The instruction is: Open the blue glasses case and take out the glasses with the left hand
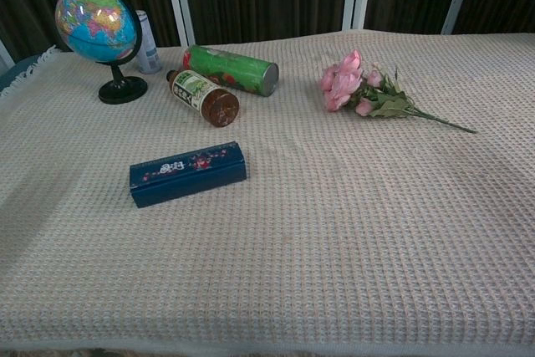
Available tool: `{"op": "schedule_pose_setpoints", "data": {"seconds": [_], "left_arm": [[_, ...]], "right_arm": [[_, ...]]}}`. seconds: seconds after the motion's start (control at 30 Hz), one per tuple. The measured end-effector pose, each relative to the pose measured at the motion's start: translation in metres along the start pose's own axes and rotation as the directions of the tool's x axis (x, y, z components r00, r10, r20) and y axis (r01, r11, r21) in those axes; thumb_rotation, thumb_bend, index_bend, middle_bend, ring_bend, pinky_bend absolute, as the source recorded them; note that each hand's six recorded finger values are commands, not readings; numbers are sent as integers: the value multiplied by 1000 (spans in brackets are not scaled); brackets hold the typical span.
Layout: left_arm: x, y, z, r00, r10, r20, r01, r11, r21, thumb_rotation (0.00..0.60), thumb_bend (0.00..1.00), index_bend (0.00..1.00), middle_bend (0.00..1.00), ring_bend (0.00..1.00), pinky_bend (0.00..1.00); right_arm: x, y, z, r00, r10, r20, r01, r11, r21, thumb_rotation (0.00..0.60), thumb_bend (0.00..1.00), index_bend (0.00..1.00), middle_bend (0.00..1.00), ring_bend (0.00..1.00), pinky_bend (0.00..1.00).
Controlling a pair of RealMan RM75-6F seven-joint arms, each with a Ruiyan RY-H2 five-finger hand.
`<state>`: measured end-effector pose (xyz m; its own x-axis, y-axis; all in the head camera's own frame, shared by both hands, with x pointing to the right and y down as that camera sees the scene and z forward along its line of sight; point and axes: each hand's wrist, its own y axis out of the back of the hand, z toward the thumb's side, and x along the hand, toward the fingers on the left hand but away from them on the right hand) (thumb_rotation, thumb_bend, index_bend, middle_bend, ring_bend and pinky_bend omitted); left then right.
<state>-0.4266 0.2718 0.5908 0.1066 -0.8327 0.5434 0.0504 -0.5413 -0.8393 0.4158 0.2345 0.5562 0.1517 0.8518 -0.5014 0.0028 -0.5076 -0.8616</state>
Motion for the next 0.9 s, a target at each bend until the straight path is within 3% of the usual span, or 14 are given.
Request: {"op": "schedule_pose_setpoints", "data": {"seconds": [0.2, 0.3, 0.5, 0.9], "left_arm": [[5, -2, 9, 999, 1, 43, 1, 999, -50, 600, 361, 4, 0, 0, 0], [13, -4, 19, 997, 18, 74, -7, 990, -143, 600, 361, 64, 0, 0, 0], [38, -13, 65, 986, 65, 154, -2, 925, -380, 600, 373, 156, 0, 0, 0], [74, -3, 131, 978, 42, 206, 9, 970, -243, 600, 372, 241, 0, 0, 0]], "right_arm": [[1, 1, -1, 1000, -4, 2, 4, 1000, -4, 600, 18, 0, 0, 0, 0], [2, 2, -1, 1000, -4, 0, 4, 1000, -8, 600, 15, 0, 0, 0, 0], [-1, 1, 2, 1000, 4, -18, -4, 1000, -21, 600, 21, 0, 0, 0, 0], [-6, -2, 5, 999, 30, -41, -31, 999, -26, 600, 21, 0, 0, 0, 0]]}}
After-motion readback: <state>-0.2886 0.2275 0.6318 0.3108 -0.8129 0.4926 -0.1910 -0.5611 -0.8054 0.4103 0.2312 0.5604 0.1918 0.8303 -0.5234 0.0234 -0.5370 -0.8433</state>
